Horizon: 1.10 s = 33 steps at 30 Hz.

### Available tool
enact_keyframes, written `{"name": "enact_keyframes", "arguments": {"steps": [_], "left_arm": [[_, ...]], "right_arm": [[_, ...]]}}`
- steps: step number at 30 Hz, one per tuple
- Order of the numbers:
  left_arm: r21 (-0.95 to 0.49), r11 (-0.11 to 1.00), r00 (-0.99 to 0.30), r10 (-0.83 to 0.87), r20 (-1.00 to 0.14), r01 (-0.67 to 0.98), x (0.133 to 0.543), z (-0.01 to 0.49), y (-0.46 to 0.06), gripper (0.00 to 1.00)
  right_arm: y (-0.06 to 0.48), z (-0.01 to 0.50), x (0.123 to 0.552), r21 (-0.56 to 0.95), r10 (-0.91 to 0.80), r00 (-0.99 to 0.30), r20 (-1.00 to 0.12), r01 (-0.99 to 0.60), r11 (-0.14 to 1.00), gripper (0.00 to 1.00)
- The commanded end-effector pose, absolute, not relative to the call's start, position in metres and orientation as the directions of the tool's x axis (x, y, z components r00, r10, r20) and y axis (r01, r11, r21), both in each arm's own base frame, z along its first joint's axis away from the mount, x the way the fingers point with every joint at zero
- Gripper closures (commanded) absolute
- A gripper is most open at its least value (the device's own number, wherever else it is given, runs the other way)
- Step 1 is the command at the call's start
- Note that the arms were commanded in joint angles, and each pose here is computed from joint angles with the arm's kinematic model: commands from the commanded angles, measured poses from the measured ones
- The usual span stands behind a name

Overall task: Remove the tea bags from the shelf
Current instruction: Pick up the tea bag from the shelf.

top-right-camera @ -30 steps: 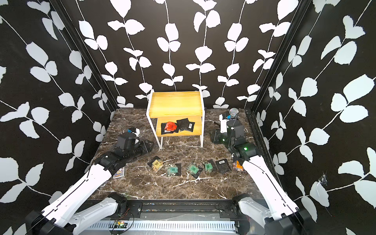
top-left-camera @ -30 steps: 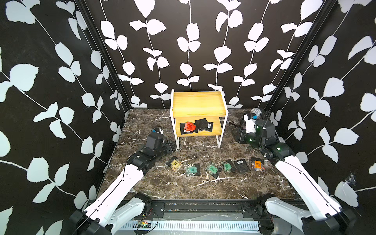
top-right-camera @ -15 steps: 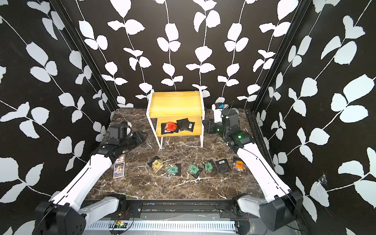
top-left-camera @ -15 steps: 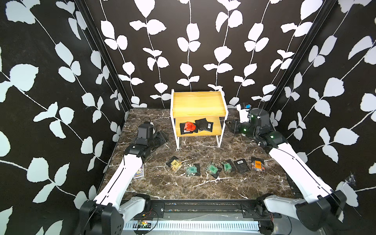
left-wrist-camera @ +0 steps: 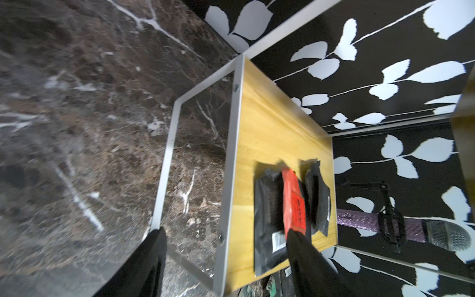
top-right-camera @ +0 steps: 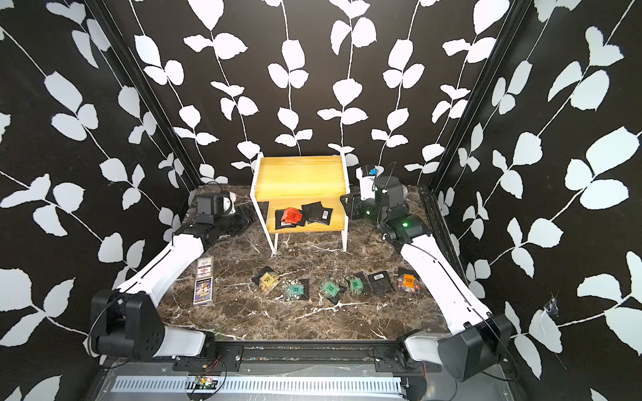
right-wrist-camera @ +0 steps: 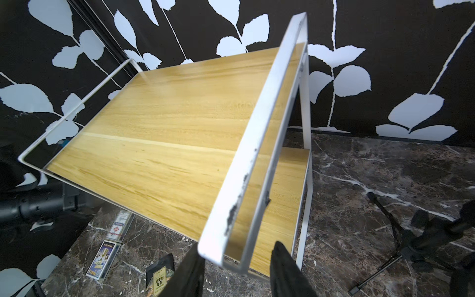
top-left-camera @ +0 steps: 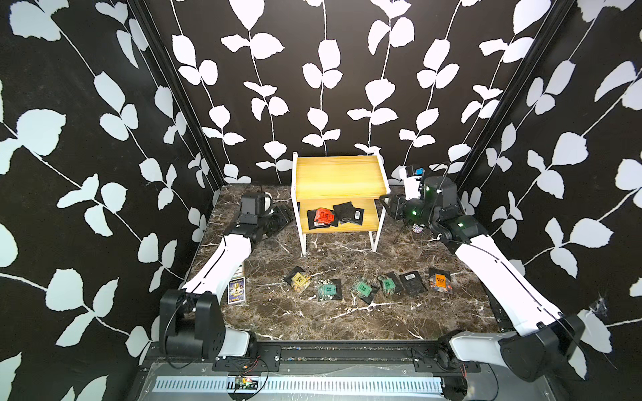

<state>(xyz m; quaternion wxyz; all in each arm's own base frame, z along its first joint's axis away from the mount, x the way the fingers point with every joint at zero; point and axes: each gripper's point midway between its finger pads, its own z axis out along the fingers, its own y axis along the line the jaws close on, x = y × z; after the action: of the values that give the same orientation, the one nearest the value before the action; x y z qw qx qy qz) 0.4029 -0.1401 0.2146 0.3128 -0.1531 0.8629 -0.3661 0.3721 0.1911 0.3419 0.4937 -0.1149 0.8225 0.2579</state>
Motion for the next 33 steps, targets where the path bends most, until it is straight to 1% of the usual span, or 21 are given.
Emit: {"name": "enact_keyframes", "arguments": {"steps": [1,3,6,14,19,33], "left_arm": [[-0.777,0.628,-0.782,-0.459,-0.421,0.050,0.414,0.231,-0.158,0.31],[-0.789,0.613,-0.804,-0.447,-0.393,0.045,0.421,0.224,-0.164,0.31],[-0.793,0.608,-0.814,-0.436,-0.384,0.049,0.428,0.219,-0.168,0.32],[-0.814,0.577,-0.868,-0.369,-0.332,0.066,0.429,0.207,-0.183,0.32],[-0.799,0.597,-0.891,-0.321,-0.320,0.071,0.425,0.194,-0.191,0.33],[-0.748,0.661,-0.905,-0.288,-0.312,0.048,0.424,0.169,-0.189,0.44]], "right_arm": [[0.194,0.367,0.377,0.295,0.085,-0.421,-0.903,-0.464,0.835,0.58],[0.193,0.367,0.378,0.295,0.086,-0.421,-0.903,-0.461,0.837,0.57],[0.193,0.367,0.379,0.293,0.087,-0.419,-0.904,-0.458,0.839,0.57],[0.194,0.364,0.383,0.296,0.090,-0.425,-0.901,-0.449,0.843,0.57],[0.194,0.362,0.385,0.303,0.098,-0.429,-0.898,-0.441,0.845,0.57],[0.194,0.359,0.387,0.306,0.100,-0.437,-0.894,-0.432,0.848,0.57]]}}
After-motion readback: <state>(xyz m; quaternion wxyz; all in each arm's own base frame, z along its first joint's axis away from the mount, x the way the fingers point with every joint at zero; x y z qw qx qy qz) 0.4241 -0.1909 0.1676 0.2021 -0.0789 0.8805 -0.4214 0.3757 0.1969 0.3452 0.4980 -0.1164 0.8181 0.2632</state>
